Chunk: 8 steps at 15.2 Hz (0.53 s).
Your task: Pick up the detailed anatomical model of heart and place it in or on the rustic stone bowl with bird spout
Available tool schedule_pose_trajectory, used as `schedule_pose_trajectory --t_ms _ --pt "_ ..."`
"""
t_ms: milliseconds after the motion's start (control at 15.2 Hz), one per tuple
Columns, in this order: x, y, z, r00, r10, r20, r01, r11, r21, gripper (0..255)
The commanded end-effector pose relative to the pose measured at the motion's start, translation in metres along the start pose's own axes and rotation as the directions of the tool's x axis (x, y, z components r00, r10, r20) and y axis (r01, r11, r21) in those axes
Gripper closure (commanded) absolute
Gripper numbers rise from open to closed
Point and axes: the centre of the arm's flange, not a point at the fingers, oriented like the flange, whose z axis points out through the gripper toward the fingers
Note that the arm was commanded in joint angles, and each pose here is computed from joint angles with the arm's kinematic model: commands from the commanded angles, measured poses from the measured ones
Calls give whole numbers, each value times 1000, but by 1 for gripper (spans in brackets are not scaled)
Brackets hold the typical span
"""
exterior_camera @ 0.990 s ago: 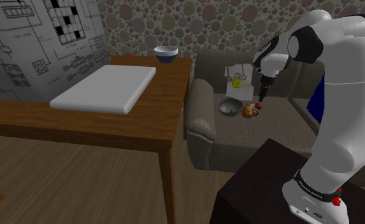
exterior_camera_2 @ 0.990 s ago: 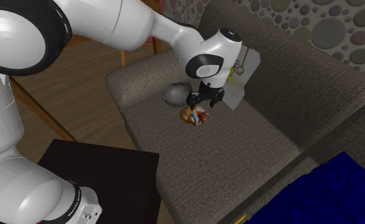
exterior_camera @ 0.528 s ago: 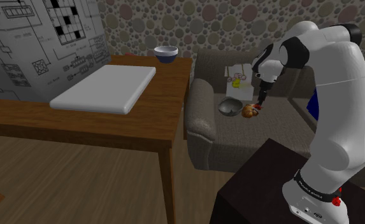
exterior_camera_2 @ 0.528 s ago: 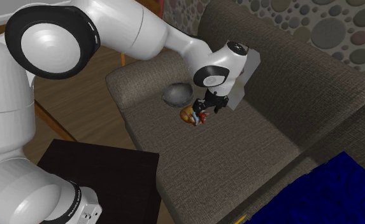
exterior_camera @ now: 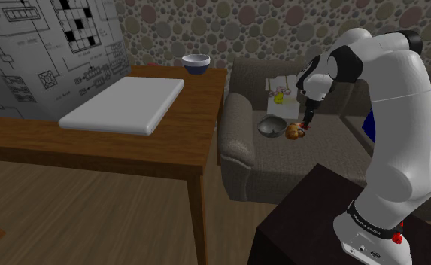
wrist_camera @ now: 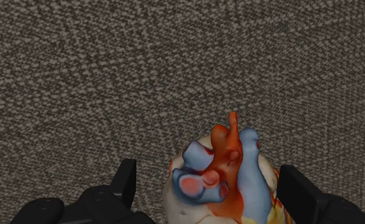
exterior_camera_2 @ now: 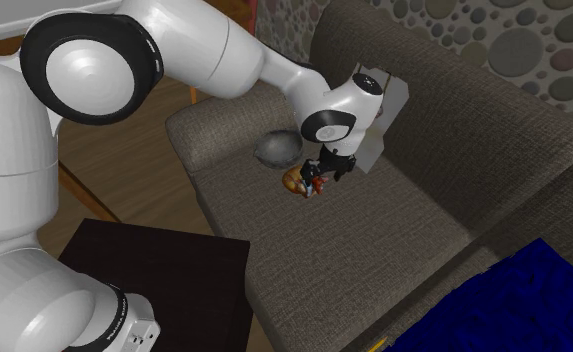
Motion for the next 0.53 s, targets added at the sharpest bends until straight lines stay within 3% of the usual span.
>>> schedule_pose_trajectory --t_ms 0,66,132,462 --pt "0 0 0 1000 0 0 0 1000 0 0" --pt "0 0 0 1000 0 0 0 1000 0 0" --pt "0 0 0 1000 0 0 0 1000 0 255" --pt "0 0 0 1000 0 0 0 1000 0 255"
